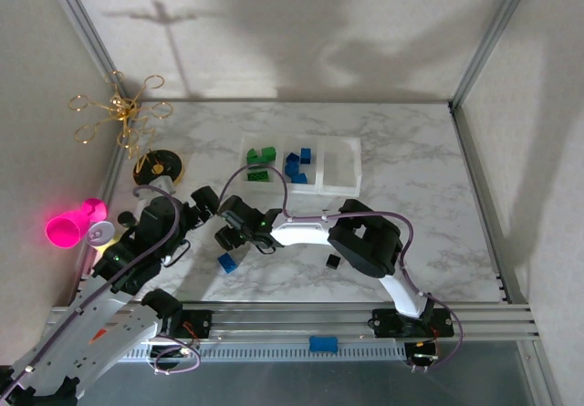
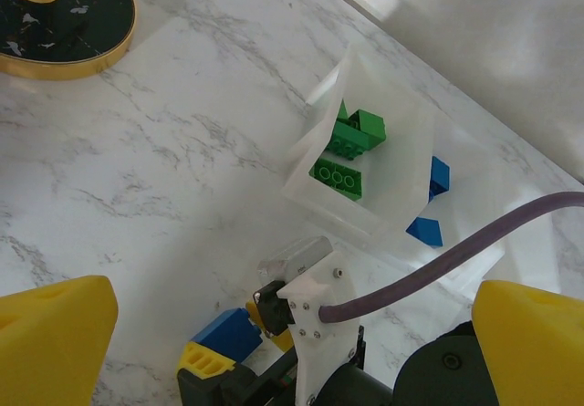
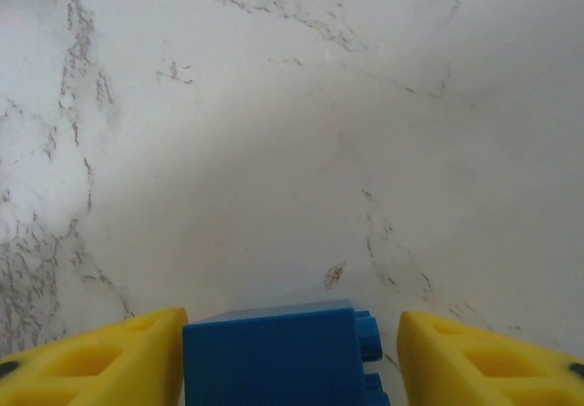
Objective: Sort the legos into containers by color
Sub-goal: Pick up the lego from the center of the table, then place the lego in the container.
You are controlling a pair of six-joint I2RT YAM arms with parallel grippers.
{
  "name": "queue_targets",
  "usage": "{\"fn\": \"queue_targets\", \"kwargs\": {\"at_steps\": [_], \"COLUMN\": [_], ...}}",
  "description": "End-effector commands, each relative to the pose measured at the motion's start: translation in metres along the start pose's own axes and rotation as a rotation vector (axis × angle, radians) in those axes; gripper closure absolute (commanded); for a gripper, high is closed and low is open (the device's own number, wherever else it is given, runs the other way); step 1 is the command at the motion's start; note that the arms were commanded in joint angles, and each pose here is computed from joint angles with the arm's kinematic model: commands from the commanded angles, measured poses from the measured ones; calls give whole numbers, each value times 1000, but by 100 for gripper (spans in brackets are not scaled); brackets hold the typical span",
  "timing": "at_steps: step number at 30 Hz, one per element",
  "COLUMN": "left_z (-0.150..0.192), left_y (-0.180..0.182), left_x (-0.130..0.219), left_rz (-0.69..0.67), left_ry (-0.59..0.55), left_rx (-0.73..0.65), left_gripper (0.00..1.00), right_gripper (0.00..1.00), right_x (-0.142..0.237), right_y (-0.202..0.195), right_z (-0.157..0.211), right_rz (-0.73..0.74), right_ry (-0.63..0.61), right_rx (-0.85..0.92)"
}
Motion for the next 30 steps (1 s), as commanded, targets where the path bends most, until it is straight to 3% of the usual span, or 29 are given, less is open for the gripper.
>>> {"fn": "queue_targets", "kwargs": {"at_steps": [1,19,30], "left_z": [3,-7,0], "left_y": [5,-15,-39], "left_x": [-2,4,-13], "left_rz": [-19,61,132], "left_ry": [-6,8,79], "left_rx": [2,7,-30], "left_gripper": [0,0,0], "right_gripper": [43,57,57], "right_x": [1,74,123], "right_y": [1,-29,-132], "right_z": [-1,-30,-43], "right_rz": [22,19,200], "right_ry": [1,-115,-156], "right_rx": [13,-113,-278]}}
Point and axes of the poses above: each hand's point on the last joint's axis, 136 mm out from that joint toward the fingers, its own x axis back along the fingers, its own y axis along the line the jaws close on, z = x × y, the point moved 6 cm from there along x, back along the fingers, and after that the axes turned 4 degrees about x, right-handed, at the moved point
